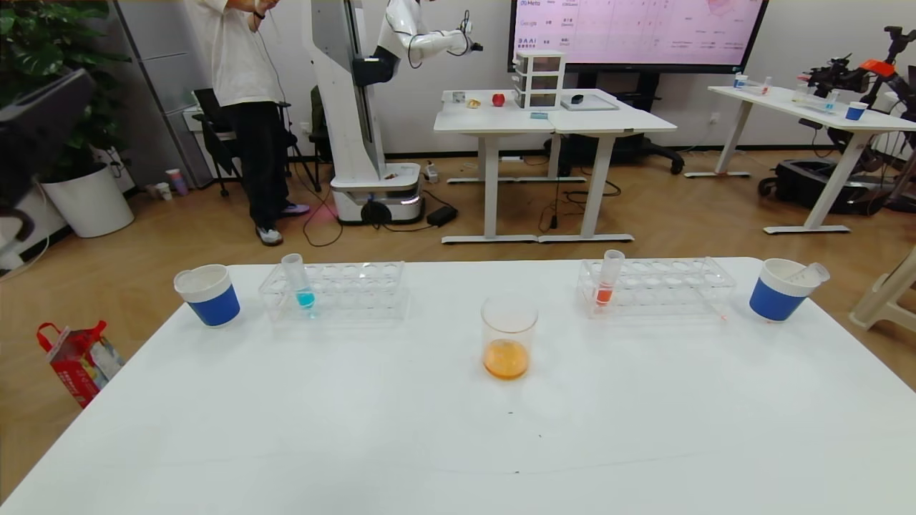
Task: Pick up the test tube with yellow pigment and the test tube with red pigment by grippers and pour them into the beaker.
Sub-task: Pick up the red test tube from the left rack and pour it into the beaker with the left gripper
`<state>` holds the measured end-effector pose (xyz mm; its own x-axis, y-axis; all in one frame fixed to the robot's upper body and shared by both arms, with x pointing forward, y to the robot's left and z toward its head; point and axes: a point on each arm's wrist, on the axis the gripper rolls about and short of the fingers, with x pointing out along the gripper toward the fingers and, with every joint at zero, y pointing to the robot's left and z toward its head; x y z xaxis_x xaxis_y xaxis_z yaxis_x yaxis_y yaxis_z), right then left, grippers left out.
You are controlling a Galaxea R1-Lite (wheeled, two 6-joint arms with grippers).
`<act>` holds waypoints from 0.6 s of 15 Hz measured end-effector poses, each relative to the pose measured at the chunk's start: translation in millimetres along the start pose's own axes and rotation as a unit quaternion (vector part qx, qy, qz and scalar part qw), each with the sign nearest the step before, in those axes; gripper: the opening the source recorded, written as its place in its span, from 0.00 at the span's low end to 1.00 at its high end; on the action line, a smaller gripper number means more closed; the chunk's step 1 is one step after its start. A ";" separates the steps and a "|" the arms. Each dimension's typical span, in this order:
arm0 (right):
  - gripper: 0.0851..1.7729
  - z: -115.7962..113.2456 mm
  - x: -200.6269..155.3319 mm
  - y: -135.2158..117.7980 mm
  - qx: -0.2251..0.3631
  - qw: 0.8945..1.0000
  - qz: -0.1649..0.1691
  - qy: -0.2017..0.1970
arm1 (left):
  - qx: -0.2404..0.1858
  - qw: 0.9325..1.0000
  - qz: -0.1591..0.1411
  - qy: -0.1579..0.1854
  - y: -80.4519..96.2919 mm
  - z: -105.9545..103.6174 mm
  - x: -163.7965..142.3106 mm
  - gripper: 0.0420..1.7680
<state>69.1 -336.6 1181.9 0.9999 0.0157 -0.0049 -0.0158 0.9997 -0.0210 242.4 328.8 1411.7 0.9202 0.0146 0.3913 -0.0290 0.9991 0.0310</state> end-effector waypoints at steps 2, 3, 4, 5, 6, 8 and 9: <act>0.98 0.0 0.0 0.0 0.000 1.000 0.000 0.000 | 0.004 1.000 -0.001 0.016 2.4 9.8 -35.8 0.99; 0.98 0.0 0.0 0.0 0.000 1.000 0.000 0.000 | 0.005 1.000 -0.003 0.027 3.4 14.1 -54.0 0.99; 0.98 0.0 0.0 0.0 0.000 1.000 0.000 0.000 | 0.006 0.999 -0.004 0.035 4.5 18.4 -74.1 0.99; 0.98 0.0 0.0 0.0 0.000 1.000 0.000 0.000 | 0.007 0.999 -0.005 0.038 5.7 22.2 -92.9 0.99; 0.98 0.0 0.0 0.0 0.000 1.000 0.000 0.000 | 0.007 0.999 -0.006 0.040 6.8 25.0 -111.6 0.99; 0.98 0.0 0.0 0.0 0.000 1.000 0.000 0.000 | 0.007 0.999 -0.006 0.031 9.0 28.1 -148.3 0.99; 0.98 0.0 0.0 0.0 0.000 1.000 0.000 0.000 | 0.007 1.000 -0.005 0.025 9.8 26.9 -165.0 0.99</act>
<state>69.1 -336.6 1181.9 0.9999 0.0162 -0.0049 -0.0163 0.9996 -0.0210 79.9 335.1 1372.2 0.9388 0.0077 0.3443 -0.0256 0.9985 0.0474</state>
